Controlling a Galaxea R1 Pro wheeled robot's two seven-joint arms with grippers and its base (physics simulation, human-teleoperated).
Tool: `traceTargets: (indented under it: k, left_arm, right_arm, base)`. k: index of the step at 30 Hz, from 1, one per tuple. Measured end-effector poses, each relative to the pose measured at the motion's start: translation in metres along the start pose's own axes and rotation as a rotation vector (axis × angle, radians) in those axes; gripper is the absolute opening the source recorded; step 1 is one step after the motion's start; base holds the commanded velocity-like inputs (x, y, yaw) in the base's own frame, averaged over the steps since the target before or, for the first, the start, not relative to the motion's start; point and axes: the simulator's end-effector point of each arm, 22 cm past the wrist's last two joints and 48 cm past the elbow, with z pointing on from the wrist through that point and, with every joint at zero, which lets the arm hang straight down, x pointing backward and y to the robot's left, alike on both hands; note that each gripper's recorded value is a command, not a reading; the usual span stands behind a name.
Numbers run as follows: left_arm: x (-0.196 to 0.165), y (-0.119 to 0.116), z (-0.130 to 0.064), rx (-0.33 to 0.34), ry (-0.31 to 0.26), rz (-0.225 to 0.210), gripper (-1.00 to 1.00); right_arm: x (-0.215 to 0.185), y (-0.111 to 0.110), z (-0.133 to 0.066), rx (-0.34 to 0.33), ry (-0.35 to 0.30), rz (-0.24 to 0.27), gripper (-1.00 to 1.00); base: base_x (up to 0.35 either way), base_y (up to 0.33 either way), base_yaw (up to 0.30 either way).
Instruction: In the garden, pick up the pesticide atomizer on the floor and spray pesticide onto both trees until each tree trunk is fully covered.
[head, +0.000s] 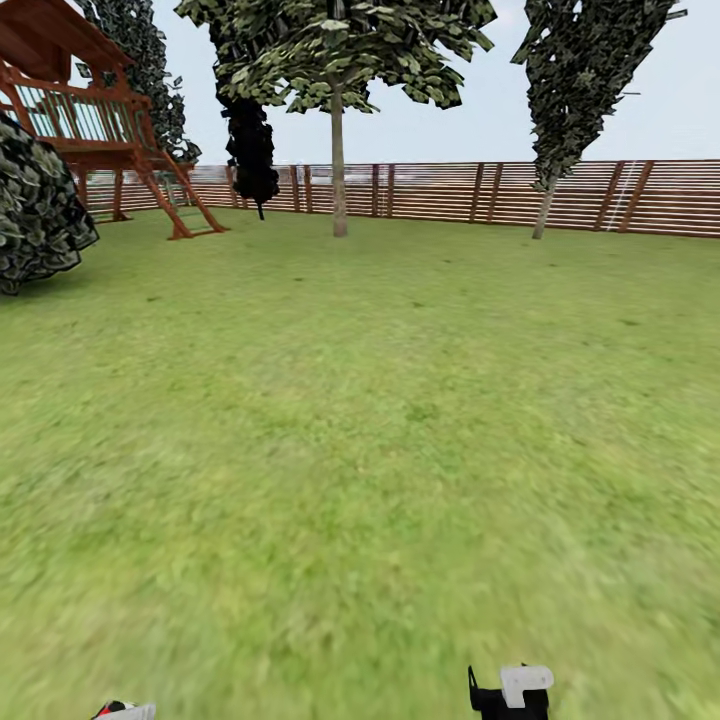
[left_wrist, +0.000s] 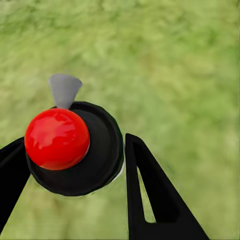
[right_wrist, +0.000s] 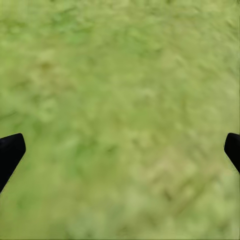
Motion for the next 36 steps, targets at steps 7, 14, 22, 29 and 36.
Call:
traceTargets:
  k: [7,14,22,29,36]
  left_arm:
    - [-0.0003,0.0001,0.0,0.0,-0.001,-0.001,-1.0]
    - [-0.0003,0.0001,0.0,0.0,-0.001,0.0,-1.0]
    - [-0.0003,0.0002,0.0,-0.001,-0.002,-0.001,-1.0]
    - [0.0,0.0001,0.0,-0.001,0.0,-0.001,-1.0]
    - [0.0,0.0001,0.0,-0.001,0.0,-0.001,-1.0]
  right_arm:
    - [0.0,0.0001,0.0,0.0,0.0,0.0,1.0]
    - [0.0,0.0001,0.0,0.0,0.0,0.0,1.0]
    - [0.0,0.0001,0.0,0.0,0.0,0.0,1.0]
    - [0.0,0.0001,0.0,0.0,0.0,0.0,1.0]
    - [0.0,0.0001,0.0,0.0,0.0,0.0,1.0]
  base:
    - [0.34,0.0,0.0]
    - [0.34,0.0,0.0]
    - [0.34,0.0,0.0]
    - [0.34,0.0,0.0]
    - [0.34,0.0,0.0]
